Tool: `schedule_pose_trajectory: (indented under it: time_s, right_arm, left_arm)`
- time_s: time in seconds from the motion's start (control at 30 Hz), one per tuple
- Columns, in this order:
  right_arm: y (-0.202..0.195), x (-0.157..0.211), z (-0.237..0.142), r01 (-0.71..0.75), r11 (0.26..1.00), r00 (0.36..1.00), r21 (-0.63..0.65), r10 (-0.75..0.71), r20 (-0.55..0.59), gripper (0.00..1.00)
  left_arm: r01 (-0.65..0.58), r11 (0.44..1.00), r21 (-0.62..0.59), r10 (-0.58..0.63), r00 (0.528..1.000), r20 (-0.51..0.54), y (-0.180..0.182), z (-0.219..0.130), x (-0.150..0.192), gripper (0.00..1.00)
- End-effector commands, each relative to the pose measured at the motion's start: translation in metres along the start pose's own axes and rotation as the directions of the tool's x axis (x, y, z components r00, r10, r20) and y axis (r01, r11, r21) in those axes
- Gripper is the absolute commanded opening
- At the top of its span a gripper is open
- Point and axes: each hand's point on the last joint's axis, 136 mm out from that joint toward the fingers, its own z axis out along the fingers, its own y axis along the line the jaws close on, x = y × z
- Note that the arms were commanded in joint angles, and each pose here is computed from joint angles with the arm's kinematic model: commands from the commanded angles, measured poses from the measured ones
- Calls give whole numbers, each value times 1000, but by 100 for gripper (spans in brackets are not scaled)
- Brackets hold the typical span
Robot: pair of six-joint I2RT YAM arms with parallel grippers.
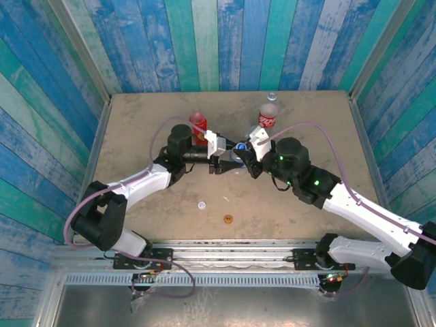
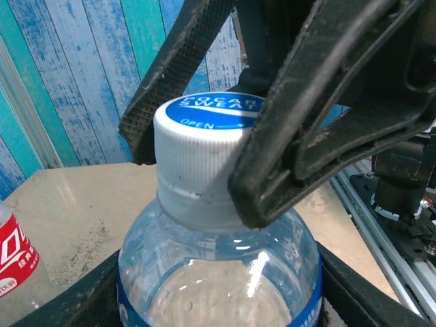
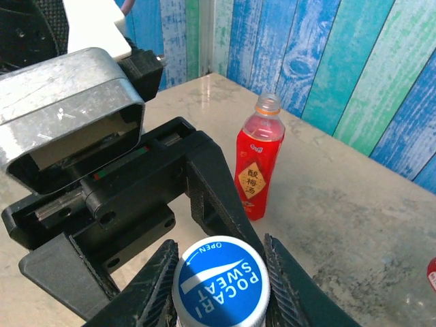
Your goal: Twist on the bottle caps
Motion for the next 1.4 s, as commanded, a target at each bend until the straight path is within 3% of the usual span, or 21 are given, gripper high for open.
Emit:
schedule_pose_trajectory:
  time_s: [0.0,0.1,0.17,0.23,0.27,0.43,0.63,0.9,1.37]
  right_arm:
    - [1,-8,-3,2,1000,1000,-8,-2,15,22]
    - [-4,-7,-4,-3,1000,1000,22,3,14,21]
    - [-15,-4,-4,-24,996,1000,86,22,20,18]
    - [-25,-2,-3,-49,989,998,140,45,34,17]
    - [-30,0,-2,-60,986,998,158,54,38,17]
    - [-57,8,14,-121,959,992,258,108,63,16]
    - [-73,11,61,-144,949,989,280,127,77,16]
    - [-99,23,138,-193,934,981,302,184,57,16]
    - [-140,39,230,-189,922,981,338,191,27,18]
  left_arm:
    - [-16,1000,-4,16,1000,-2,3,1,2,49]
    - [-25,999,-42,26,999,22,5,-1,1,66]
    - [-20,992,-121,26,998,49,11,-6,-2,90]
    - [-5,976,-220,20,997,68,18,-15,-2,99]
    - [6,964,-267,16,997,78,21,-20,-1,95]
    - [104,845,-525,-27,988,152,24,-65,9,94]
    - [200,713,-672,-111,978,174,12,-106,40,94]
    - [227,648,-727,-168,974,155,-1,-126,66,94]
    - [235,628,-742,-190,971,146,1,-132,73,94]
